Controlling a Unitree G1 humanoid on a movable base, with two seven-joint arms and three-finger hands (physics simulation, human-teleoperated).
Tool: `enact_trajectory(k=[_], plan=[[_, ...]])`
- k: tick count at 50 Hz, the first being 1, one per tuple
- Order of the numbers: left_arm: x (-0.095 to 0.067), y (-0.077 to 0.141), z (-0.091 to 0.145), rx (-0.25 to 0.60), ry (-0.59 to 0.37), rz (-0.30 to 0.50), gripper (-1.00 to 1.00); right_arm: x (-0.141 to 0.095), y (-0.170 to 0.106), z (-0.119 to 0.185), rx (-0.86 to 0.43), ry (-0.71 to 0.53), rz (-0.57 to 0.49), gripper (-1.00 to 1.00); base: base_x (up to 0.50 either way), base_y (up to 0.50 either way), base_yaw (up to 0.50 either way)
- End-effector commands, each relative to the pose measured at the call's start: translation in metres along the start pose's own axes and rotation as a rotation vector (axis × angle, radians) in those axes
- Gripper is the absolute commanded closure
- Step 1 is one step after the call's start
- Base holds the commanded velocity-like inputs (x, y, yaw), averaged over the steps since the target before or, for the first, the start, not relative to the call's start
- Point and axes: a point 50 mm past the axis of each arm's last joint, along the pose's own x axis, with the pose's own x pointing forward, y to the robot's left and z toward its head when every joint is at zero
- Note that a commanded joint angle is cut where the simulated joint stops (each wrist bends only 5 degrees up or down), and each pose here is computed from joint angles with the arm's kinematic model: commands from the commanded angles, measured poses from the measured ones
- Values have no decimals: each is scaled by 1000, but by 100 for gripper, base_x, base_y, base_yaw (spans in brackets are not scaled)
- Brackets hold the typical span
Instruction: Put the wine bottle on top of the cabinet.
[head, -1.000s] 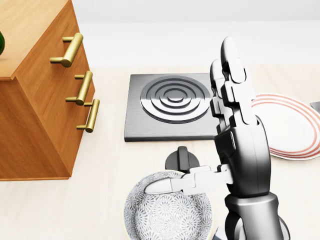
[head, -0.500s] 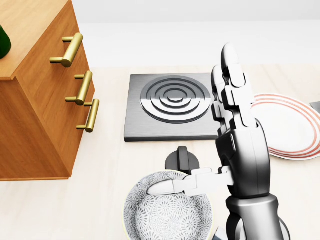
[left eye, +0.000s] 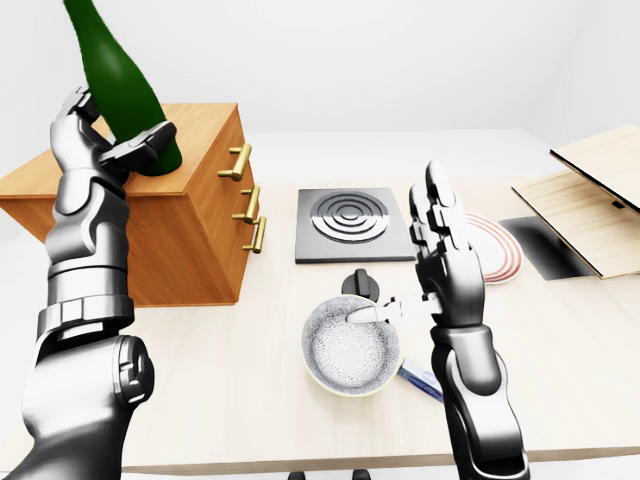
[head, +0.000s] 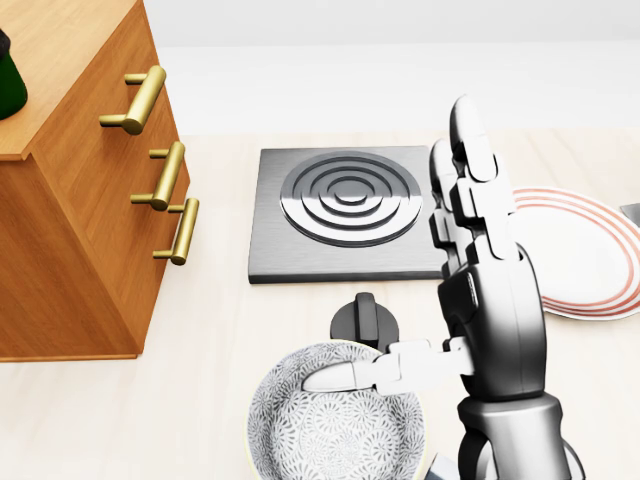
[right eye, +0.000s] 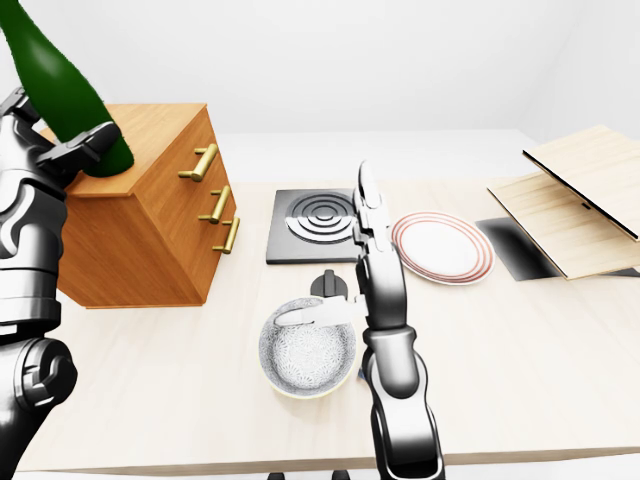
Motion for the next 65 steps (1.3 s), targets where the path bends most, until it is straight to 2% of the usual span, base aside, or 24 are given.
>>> enact_trajectory(k=[1,3,6,12,13,21,26,27,30,31,34,35,38,43,45,47,50,57,59,60,62,65], plan=[[-8,13,-24,53,75,43,-36,-2,-2,-1,0,7,-7,-100,0,0,0],[-7,13,-25,54,75,43,-46,-2,-2,-2,0,10,-7,-100,0,0,0],[-7,13,-25,55,76,42,-80,-1,-1,-2,-1,11,-6,-100,0,0,0],[-7,15,-25,57,77,45,-82,-1,-1,-2,-1,11,-8,-100,0,0,0],[-8,16,-25,62,76,45,-100,-1,-1,-1,-1,4,-8,-100,0,0,0],[-8,20,-20,56,71,57,-100,1,-1,-1,-5,3,-6,-100,0,0,0],[-15,22,47,41,-196,62,-100,2,0,-3,-7,10,-2,-100,0,0,0],[-20,25,73,32,-290,82,-100,2,0,-3,-5,9,-3,-100,0,0,0],[-34,26,113,15,-444,75,-100,1,1,-2,-5,6,-1,-100,0,0,0],[-46,26,139,-6,-549,67,-100,1,1,-3,-2,11,-2,-100,0,0,0],[-70,23,174,-49,-692,36,-100,0,2,-6,0,27,0,-100,0,0,0],[-83,20,191,-52,-764,20,-100,-1,2,-8,1,35,0,-100,0,0,0],[-110,15,217,-109,-875,-28,-100,-2,0,-10,2,45,-3,-100,0,0,0],[-147,15,240,-218,-939,-84,-100,-4,0,-9,6,45,-6,-100,0,0,0],[-149,14,239,-218,-915,-90,-100,-4,-1,-9,7,46,-7,-100,0,0,0],[-167,14,238,-247,-911,-119,-100,-5,-2,-9,8,48,-10,-100,0,0,0],[-178,14,230,-259,-863,-139,-100,-6,-2,-8,10,46,-13,-100,0,0,0],[-226,2,151,-261,-771,-207,-100,-13,-3,-5,16,48,-19,-100,0,0,0],[-236,-6,131,-175,-772,-229,-100,-15,-3,-4,18,48,-19,-100,0,0,0],[-238,-6,126,-187,-773,-219,-100,-16,-4,-3,17,49,-19,-100,0,0,0],[-242,-14,96,-94,-652,-241,-100,-19,-7,-4,20,57,-30,-100,0,0,0],[-247,-20,67,-36,-529,-237,-100,-23,-8,-6,24,75,-35,-100,0,0,0]])
